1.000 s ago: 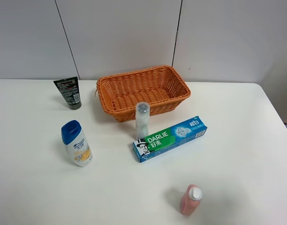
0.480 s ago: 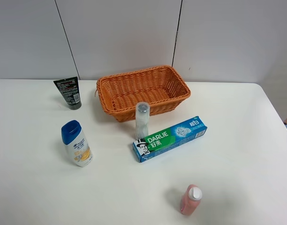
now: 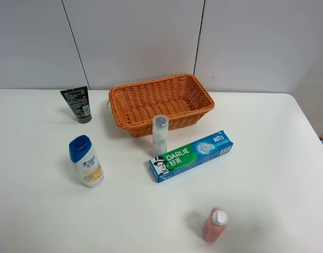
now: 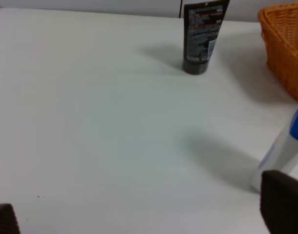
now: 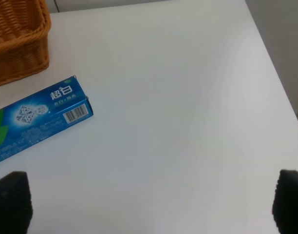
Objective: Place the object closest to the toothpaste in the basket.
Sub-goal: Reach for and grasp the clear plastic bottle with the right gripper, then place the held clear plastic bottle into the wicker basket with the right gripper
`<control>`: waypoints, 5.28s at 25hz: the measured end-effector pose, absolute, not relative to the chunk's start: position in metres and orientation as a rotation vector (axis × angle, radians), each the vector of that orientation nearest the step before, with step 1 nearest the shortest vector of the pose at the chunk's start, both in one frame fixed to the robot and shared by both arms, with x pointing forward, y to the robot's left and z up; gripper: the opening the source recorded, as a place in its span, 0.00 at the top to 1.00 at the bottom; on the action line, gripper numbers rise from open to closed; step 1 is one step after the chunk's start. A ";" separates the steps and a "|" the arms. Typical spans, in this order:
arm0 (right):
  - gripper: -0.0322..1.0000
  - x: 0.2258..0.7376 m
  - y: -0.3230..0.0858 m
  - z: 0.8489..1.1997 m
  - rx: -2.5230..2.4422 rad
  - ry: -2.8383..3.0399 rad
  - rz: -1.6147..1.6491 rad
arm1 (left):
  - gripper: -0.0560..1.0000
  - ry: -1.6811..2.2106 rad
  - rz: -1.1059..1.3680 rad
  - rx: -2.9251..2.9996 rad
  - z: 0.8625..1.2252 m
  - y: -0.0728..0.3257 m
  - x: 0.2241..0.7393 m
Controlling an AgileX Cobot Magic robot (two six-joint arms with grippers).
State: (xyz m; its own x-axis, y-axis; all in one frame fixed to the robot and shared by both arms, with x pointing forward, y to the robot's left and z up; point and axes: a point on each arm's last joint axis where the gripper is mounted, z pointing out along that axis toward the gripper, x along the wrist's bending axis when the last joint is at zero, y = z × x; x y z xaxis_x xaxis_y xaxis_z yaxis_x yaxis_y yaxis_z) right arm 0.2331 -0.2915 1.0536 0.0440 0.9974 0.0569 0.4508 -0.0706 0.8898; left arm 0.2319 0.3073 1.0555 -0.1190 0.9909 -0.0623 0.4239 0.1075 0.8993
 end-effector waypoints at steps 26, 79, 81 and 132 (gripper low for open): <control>0.01 0.420 -0.237 1.085 1.523 2.213 0.909 | 0.01 1.650 0.975 1.407 1.056 0.307 0.232; 0.32 0.540 -0.038 0.910 1.246 2.444 0.930 | 0.01 1.650 0.975 1.407 1.056 0.307 0.232; 0.47 0.540 -0.038 0.910 1.266 2.439 0.931 | 0.01 1.650 0.975 1.407 1.056 0.307 0.232; 0.22 0.621 -0.110 0.968 1.241 1.926 1.205 | 0.01 1.649 0.975 1.409 1.056 0.307 0.232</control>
State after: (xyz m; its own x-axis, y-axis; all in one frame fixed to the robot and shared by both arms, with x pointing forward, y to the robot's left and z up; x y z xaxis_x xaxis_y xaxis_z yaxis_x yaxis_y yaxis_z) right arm 0.6212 -0.1104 0.9681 -0.4258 0.9045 0.0229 0.4160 0.1733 0.8927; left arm 0.2319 0.3072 1.0555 -0.1177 0.9912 -0.0612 0.4242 0.1059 0.8994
